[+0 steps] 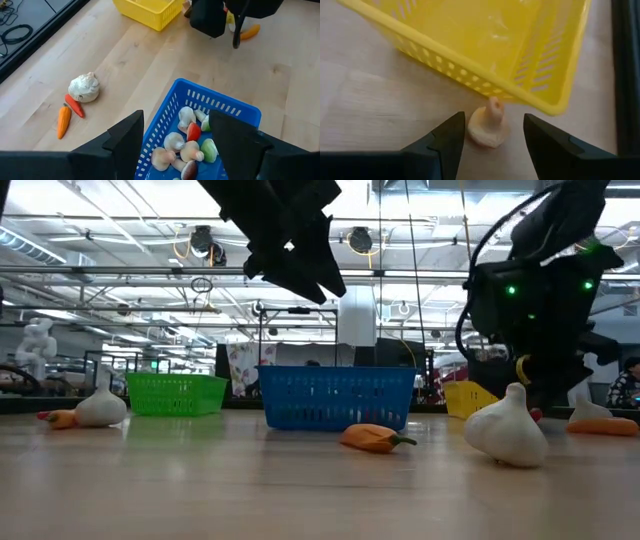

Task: Sort produce into baskets
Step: Put the orange mushroom into the blue bin

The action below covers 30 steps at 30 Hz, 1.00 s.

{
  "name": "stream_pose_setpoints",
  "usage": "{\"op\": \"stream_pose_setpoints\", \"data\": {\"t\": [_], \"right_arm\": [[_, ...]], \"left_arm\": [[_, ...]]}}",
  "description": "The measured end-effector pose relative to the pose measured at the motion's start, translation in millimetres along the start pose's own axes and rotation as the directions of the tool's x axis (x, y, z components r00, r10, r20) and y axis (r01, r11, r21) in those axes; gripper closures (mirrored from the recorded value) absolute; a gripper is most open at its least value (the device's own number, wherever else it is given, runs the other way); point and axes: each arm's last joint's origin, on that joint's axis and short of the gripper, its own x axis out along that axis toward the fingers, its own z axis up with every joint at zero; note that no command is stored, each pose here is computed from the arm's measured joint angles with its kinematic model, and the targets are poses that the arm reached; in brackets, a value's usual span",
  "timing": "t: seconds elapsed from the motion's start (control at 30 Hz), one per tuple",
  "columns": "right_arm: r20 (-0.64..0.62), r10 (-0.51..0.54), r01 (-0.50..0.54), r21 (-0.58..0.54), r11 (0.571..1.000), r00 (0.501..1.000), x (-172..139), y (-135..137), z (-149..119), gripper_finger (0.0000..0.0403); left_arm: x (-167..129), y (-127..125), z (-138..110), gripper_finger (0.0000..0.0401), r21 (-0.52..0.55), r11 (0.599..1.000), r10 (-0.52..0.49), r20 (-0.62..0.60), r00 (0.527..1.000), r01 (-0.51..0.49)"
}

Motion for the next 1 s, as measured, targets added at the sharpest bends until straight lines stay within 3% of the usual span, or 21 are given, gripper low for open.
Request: {"op": "stream_pose_setpoints", "data": {"t": [0.33,0.77,1.0], "right_arm": [[0.014,0.043,-0.044,0.015,0.999,0.999,10.3,-1.5,-6.0,0.0216],[-0.036,0.077,-0.080,-0.071,0.994,0.996,3.6,4.2,-4.7,0.0332],[-0.133,0.252,-0.269,-0.132,0.954,0.958,-29.4,31.4,1.0,0.0323]], "left_arm": [[0.2,0.2,0.0,0.0169,0.009,1.000,0.000,0.000,1.000,0.000],[-3.0,-2.4,-1.4,0.0169,0.033,0.999,-0.021,-0.012,1.000,0.022],[-25.8,-2.7,-6.1,0.0169,0.084,0.996,-0.020,-0.066,0.998,0.025]]}}
